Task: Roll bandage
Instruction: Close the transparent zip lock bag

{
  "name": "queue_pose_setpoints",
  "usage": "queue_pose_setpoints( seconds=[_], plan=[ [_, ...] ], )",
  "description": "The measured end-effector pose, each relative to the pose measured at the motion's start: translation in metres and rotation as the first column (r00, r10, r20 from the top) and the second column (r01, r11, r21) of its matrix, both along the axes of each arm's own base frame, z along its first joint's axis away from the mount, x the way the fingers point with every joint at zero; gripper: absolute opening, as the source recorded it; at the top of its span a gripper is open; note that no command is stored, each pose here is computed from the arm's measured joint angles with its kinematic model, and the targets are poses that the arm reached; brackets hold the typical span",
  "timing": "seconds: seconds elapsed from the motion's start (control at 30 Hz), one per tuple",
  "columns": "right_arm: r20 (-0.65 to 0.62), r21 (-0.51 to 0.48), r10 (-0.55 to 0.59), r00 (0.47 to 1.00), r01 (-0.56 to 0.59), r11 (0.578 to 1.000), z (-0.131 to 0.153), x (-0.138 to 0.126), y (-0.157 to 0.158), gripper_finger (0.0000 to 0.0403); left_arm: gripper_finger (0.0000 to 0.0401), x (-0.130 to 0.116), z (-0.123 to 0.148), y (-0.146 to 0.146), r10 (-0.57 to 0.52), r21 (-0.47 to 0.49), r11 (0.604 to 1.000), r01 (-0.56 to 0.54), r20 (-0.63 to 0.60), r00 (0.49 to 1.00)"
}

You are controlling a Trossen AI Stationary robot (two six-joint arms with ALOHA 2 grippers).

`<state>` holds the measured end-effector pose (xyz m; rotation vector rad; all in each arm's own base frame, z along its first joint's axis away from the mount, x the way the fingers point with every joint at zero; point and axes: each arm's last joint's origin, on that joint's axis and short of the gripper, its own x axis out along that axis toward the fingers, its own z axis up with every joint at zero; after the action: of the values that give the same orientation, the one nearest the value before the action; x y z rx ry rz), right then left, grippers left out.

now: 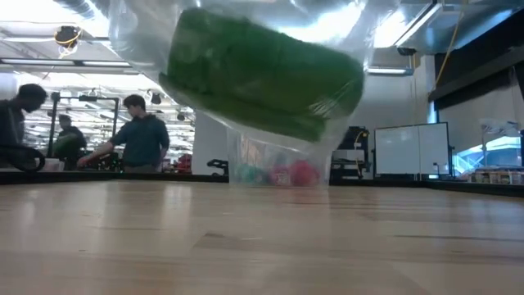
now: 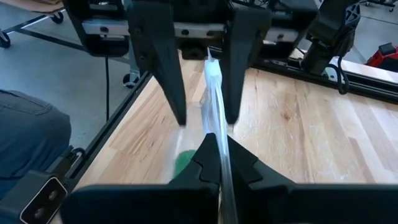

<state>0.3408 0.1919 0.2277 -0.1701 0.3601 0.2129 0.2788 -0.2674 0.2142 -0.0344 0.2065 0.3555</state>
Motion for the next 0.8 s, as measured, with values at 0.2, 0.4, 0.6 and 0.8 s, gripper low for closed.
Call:
queue_pose_setpoints(
  seconds=[0.2,0.4,0.6,0.8],
  plan=[
    [0.004,0.003,0.0,1.0,0.0,1.0,0.0,0.0,0.0,0.0001,0.0131,-0.01,-0.014,0.001,0.035,0.012,0.999,-0.036,0.016,0.999],
    [0.025,0.015,0.0,1.0,0.0,1.0,0.003,0.001,0.001,0.0001,0.0131,-0.011,-0.02,0.005,0.019,-0.042,0.999,-0.016,0.081,0.997],
    [0.025,0.013,0.001,1.0,-0.001,1.0,0.003,0.001,0.0,0.0001,0.0131,-0.007,-0.012,0.005,-0.028,-0.018,0.999,0.03,0.105,0.994],
    [0.021,0.01,0.001,1.0,-0.001,1.0,0.002,0.001,0.0,0.0001,0.0131,-0.007,-0.006,0.003,-0.028,-0.003,1.0,0.029,0.131,0.991]
  ],
)
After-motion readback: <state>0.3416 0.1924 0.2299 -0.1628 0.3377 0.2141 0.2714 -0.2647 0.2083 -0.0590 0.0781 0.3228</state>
